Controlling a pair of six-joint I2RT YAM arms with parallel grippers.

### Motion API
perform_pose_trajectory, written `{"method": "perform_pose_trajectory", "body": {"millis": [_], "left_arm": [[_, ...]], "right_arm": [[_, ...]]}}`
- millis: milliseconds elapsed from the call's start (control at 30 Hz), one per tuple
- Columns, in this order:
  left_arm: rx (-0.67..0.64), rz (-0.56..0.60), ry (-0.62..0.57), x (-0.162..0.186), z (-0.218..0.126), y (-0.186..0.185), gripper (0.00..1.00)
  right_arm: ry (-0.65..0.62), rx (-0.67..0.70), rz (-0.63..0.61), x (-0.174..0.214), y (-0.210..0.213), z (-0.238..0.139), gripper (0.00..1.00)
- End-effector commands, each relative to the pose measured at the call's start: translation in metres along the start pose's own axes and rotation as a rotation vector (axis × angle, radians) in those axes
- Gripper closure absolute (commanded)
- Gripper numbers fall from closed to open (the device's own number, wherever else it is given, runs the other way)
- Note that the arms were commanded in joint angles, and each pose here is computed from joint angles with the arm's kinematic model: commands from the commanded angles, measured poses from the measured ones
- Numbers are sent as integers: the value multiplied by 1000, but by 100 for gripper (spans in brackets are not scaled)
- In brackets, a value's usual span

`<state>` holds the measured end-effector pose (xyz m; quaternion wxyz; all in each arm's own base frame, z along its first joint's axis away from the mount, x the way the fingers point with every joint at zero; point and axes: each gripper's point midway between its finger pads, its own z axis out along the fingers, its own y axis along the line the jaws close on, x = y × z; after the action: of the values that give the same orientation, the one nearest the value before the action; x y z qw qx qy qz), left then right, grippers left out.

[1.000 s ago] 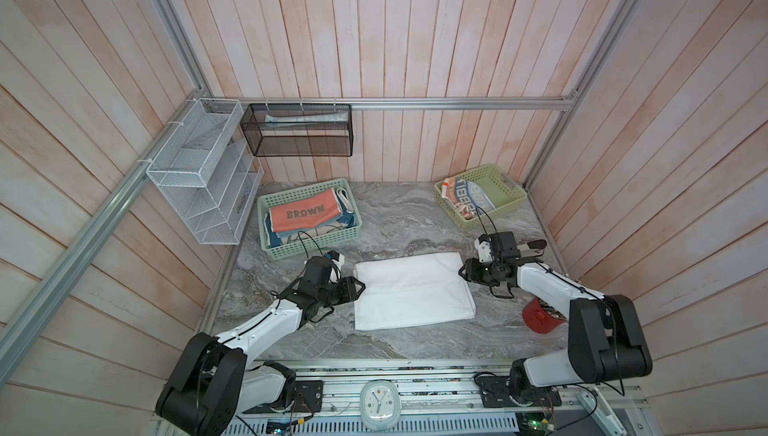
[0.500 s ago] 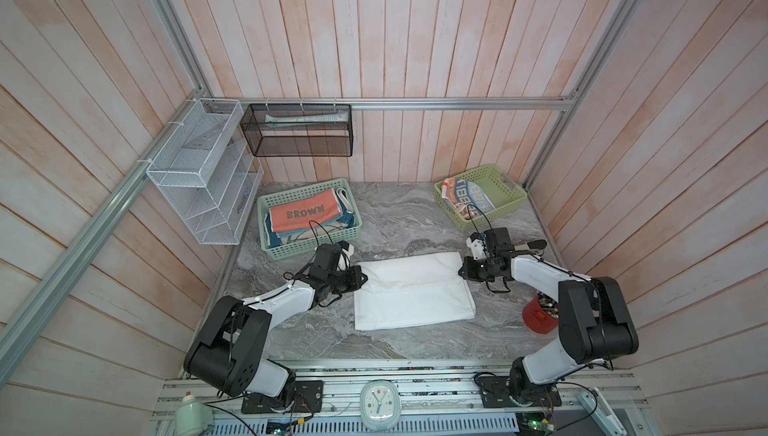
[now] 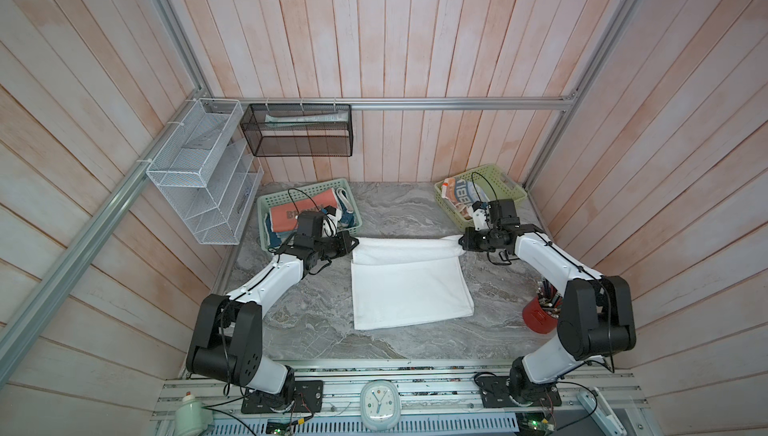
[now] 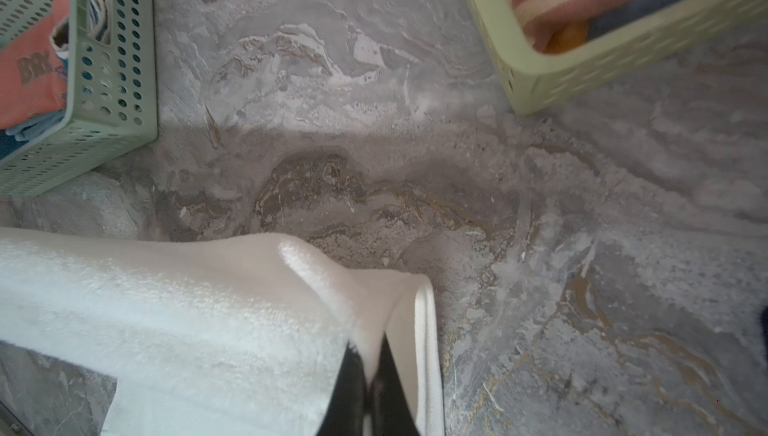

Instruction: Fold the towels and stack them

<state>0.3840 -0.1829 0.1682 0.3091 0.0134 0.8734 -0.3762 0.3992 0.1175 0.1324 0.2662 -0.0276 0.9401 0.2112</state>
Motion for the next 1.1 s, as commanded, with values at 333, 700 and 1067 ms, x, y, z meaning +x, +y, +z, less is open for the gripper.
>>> {"method": "perform_pose_trajectory", "body": {"millis": [333,700,1067], "left_arm": [[45,60,-1,-22,-8,-16,100],[25,-13,114,31,7,18,100],[-8,-65,120,49,-5,40,100]], "right_arm": [[43,-18,-31,-18,3,0,79],[78,-117,16,24,5,22,73],[44,-167,-97,6,22,64,54]]}}
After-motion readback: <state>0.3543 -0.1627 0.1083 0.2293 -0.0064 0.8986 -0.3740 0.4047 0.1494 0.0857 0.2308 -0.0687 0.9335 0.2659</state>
